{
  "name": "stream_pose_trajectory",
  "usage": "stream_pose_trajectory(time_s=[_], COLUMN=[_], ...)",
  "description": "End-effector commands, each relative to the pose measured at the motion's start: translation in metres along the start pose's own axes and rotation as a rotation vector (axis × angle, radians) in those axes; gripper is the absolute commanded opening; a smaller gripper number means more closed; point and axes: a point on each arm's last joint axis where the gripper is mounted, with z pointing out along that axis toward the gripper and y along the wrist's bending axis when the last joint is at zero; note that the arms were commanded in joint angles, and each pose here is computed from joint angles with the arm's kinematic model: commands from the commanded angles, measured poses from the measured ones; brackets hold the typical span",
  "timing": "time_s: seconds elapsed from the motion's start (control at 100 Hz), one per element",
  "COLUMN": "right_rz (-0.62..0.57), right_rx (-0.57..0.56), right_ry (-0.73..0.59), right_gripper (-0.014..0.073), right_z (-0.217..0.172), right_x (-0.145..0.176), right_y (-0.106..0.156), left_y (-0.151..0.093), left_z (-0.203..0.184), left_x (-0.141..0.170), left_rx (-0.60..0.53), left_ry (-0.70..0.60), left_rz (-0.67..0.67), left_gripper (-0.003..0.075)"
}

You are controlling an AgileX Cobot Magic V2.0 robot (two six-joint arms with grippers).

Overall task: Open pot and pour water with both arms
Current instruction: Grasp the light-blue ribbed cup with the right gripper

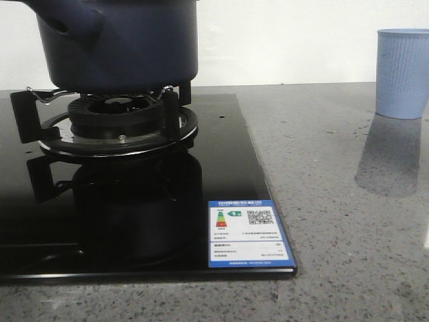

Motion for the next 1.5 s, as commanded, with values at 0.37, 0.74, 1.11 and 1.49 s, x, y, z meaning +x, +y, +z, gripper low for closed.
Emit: stream_pose_trajectory(time_s=[0.37,0.74,1.11,1.49], right_rz=[-0.027,-0.036,-0.005,-0.002], right_rx=[0.050,0.078,0.135,0.134], right_ry=[-0.175,-0.291,-0.333,-0.348], right_gripper=[0.0591,0.0591,0.0591,0.0591], right_z=[0.099,0.143,0.162,0.175], right_x=[-0.007,0.007,0.017,0.004], right_y=[-0.008,-0.015,-0.028,-0.029], left_y=[0.014,0.014,0.014,0.014], left_z=[-0.030,-0.030,-0.030,-0.030], left_x=[-0.040,-0.040,-0.040,-0.040], left_rx=[-0.078,-0.078,-0.078,-0.078], left_ry=[-0.194,-0.194,-0.196,-0.195], left_rz=[0.005,0.005,0.005,0.005], left_gripper=[0.0377,0.0377,0.0377,0.0377])
